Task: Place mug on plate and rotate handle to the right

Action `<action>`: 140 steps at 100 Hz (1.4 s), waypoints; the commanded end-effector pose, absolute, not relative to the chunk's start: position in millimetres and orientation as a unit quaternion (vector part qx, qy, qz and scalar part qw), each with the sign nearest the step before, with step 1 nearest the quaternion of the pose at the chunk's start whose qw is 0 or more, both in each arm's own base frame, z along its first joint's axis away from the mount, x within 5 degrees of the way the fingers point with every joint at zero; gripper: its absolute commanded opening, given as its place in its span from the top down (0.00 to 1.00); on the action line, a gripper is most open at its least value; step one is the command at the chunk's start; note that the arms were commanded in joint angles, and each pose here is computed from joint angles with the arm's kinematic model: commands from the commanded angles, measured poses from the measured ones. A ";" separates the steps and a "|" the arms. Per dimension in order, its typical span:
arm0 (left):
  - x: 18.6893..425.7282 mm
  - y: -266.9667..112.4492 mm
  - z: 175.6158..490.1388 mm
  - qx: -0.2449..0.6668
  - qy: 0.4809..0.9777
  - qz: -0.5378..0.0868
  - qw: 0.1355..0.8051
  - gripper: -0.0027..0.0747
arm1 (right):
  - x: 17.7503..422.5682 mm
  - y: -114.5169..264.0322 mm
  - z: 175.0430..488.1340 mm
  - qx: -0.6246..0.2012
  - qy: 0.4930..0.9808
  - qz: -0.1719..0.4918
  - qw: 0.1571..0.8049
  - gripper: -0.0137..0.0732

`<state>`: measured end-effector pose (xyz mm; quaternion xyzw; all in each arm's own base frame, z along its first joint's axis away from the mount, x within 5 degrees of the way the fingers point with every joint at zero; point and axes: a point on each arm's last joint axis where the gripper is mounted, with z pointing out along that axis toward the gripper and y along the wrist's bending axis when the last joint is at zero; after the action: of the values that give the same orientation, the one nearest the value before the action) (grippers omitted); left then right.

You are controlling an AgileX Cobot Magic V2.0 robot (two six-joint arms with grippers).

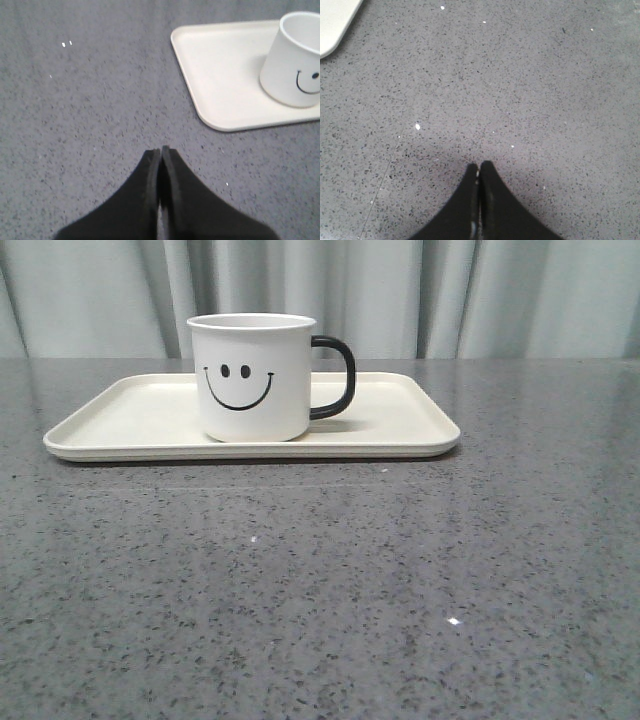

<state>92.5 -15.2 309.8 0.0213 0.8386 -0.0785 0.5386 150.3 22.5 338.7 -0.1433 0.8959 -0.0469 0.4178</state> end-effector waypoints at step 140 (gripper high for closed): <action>54.0 -1.8 208.6 0.018 0.679 -0.006 0.734 0.99 | 152.1 21.8 351.6 -0.141 0.878 -0.049 0.454 0.92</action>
<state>56.1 -1.8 202.1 0.0209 0.7180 -0.0039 0.6957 150.2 22.4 338.6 -0.1422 0.8965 -0.0465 0.4171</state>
